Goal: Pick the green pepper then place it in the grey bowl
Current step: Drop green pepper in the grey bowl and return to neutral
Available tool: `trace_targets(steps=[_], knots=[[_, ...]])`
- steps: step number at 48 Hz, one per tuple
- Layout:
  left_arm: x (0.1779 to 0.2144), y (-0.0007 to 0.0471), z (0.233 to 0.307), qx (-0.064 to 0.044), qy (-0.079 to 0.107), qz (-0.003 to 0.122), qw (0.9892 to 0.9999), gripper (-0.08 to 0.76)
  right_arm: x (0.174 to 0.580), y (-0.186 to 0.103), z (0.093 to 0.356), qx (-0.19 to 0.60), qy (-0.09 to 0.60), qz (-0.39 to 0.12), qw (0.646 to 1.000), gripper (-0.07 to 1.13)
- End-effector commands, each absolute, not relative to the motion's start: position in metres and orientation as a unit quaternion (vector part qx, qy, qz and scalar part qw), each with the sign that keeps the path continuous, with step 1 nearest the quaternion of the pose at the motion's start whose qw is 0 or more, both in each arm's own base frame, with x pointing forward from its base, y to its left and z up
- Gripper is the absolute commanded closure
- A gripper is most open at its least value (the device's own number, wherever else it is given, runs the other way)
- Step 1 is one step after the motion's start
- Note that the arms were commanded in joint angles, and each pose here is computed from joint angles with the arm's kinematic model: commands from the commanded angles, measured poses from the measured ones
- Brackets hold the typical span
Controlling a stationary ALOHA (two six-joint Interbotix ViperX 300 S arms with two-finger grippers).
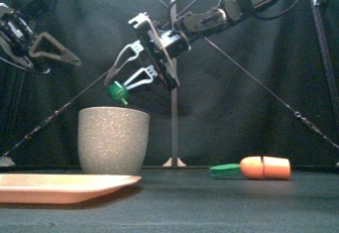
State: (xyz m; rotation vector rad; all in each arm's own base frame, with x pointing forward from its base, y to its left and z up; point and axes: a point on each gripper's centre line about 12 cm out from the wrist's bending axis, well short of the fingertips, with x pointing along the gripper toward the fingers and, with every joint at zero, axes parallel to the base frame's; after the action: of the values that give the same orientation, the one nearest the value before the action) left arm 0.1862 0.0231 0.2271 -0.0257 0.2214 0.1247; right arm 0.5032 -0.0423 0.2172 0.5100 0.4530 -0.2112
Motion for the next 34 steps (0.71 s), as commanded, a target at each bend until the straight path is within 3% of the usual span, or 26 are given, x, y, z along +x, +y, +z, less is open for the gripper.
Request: trace_targets(steps=[1, 12, 25, 34], knots=[[0.1885, 0.024, 0.2328, -0.013, 0.101, 0.064, 0.9927, 0.573, 0.508, -0.052, 0.236, 0.238, 0.196, -0.102, 0.946, 0.3], [0.1886, 0.024, 0.2334, -0.014, 0.1, 0.064, 0.9928, 0.573, 0.508, -0.053, 0.236, 0.222, 0.198, -0.1, 0.95, 0.2], [0.1885, 0.024, 0.2328, -0.015, 0.101, 0.064, 0.9927, 0.573, 0.498, -0.05, 0.243, 0.207, 0.215, -0.109, 0.948, 0.19], [0.1885, 0.024, 0.2328, -0.015, 0.101, 0.064, 0.9927, 0.573, 0.472, -0.024, 0.268, 0.135, 0.204, -0.07, 0.967, 0.19]])
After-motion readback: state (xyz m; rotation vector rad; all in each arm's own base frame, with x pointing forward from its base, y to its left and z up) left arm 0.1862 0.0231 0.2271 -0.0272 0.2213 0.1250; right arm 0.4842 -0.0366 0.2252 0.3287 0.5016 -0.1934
